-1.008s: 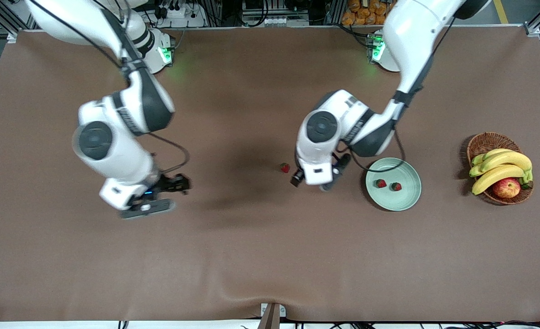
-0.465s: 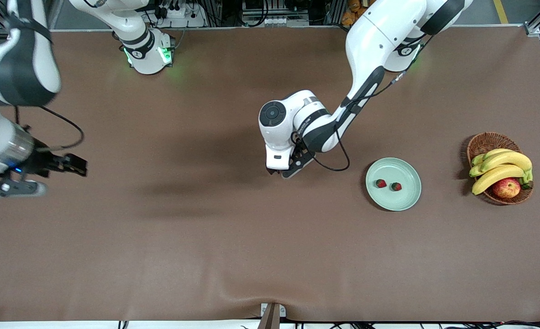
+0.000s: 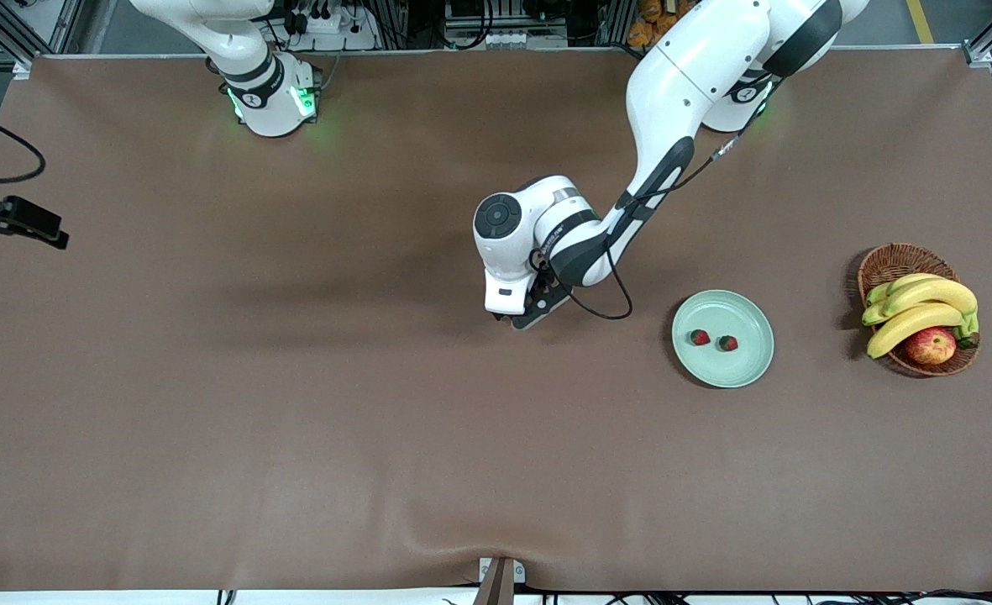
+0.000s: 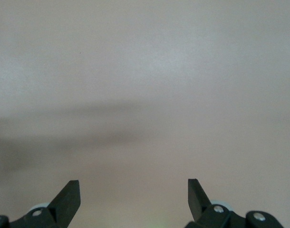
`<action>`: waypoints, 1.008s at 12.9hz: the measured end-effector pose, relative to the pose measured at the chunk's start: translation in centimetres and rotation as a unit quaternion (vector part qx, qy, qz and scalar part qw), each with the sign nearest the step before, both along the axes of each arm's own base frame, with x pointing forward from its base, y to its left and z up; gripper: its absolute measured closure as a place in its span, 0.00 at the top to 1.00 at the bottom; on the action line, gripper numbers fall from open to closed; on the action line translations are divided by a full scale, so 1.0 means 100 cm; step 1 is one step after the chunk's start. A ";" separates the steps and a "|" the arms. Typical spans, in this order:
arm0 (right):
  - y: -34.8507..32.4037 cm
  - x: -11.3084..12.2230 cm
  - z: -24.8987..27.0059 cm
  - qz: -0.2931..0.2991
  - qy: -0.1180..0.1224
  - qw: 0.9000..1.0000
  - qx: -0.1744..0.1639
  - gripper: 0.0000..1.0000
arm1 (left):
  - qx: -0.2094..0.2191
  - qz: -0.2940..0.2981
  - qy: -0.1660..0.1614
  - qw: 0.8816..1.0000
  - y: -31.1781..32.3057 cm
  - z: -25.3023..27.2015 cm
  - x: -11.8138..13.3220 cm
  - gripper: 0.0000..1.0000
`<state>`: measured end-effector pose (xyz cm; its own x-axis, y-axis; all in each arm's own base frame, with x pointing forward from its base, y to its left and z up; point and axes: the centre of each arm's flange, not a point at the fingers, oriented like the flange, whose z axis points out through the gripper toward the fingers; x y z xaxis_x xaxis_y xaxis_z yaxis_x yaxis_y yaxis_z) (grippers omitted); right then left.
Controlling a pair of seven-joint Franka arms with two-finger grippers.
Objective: Collect all strawberries into plate
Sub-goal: 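Grasp the strawberry with the left gripper while the right gripper returns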
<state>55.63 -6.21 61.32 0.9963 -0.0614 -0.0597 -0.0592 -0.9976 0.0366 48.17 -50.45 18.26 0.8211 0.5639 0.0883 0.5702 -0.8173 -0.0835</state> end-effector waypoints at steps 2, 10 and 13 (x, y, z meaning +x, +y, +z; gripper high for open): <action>0.001 -0.008 0.004 -0.003 0.010 1.000 0.010 1.00 | -0.002 -0.001 0.000 1.000 -0.001 -0.001 0.000 0.73; 0.021 -0.019 0.018 -0.047 0.007 0.998 0.044 1.00 | -0.026 0.026 -0.034 0.999 0.012 0.040 0.039 0.32; 0.033 -0.018 0.018 -0.036 0.008 0.999 0.025 1.00 | -0.032 0.034 -0.069 0.997 0.075 0.108 0.099 0.32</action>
<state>53.79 -2.87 63.16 0.9883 -0.1298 -0.0797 -0.1311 -0.9913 -0.0111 58.11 -42.96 29.09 0.7638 0.6253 0.1600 0.6264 -0.7779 0.0498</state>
